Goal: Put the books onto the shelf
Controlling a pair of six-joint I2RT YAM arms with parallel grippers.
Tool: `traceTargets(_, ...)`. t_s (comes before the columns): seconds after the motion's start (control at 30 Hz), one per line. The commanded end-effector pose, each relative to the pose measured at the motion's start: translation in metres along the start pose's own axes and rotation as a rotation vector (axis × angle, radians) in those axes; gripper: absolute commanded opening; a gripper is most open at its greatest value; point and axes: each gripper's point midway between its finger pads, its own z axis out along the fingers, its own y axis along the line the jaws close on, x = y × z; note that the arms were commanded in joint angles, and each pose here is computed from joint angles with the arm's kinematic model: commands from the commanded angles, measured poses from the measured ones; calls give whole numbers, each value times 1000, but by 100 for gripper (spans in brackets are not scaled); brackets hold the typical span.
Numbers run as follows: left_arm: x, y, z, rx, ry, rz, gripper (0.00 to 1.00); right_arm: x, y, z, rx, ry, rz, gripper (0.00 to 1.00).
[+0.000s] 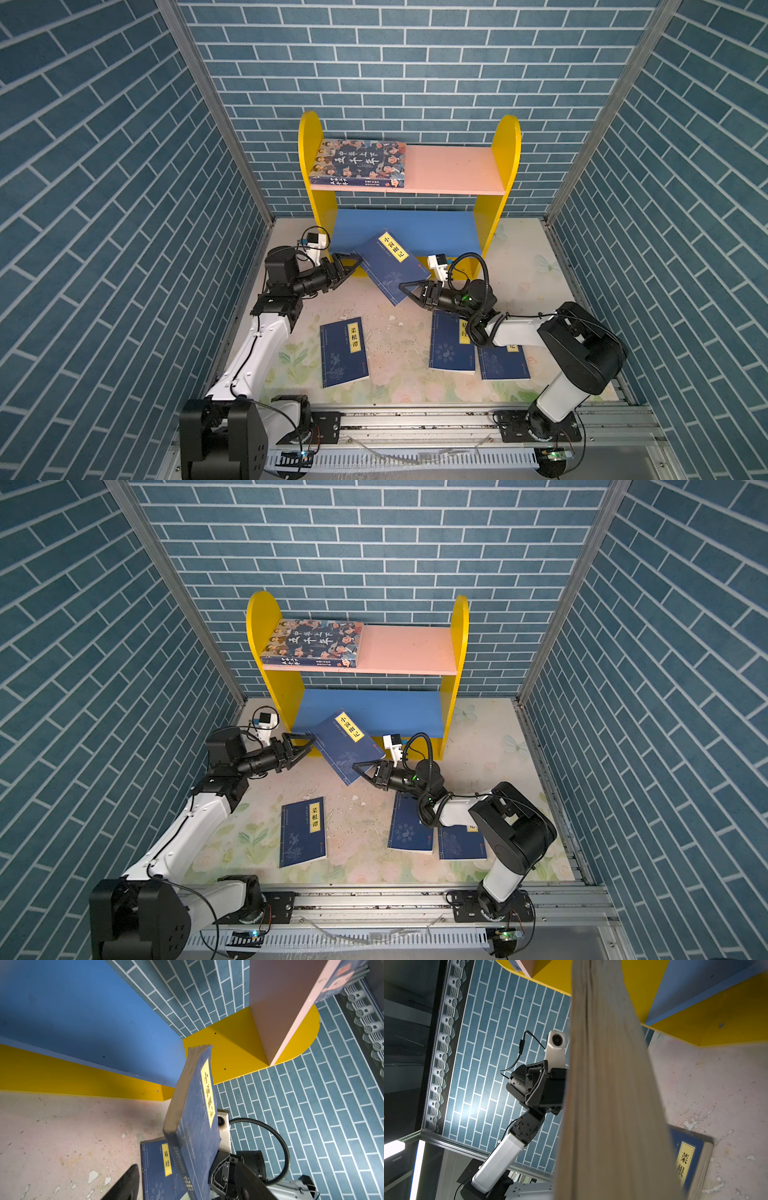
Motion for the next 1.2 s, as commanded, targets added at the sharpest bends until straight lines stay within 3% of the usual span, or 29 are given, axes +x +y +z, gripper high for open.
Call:
traceTargets(0.0, 11, -10, -5, 38, 53, 78, 75, 6, 29, -2, -81, 105, -50, 0)
traceTargets(0.3, 25, -16, -6, 79, 129, 94, 74, 17, 39, -7, -99, 243, -58, 0)
traceTargets(0.47, 31, -15, -7, 96, 156, 99, 63, 15, 42, -10, -104, 275, -67, 0)
traceTargets(0.57, 32, -17, -7, 105, 155, 106, 49, 13, 39, -11, -99, 284, -64, 0)
traceTargets(0.8, 25, -16, -6, 90, 129, 76, 4, 9, 31, -7, -92, 288, -54, 0)
traceTargets(0.83, 24, -14, -6, 77, 120, 72, 0, 7, 31, -5, -91, 284, -52, 6)
traceTargets(1.0, 14, -8, -4, 35, 75, 72, 0, -2, 25, -4, -76, 217, -49, 31)
traceTargets(1.17, -2, -5, 0, 28, 30, 32, 0, -12, 19, -6, -65, 130, -46, 41)
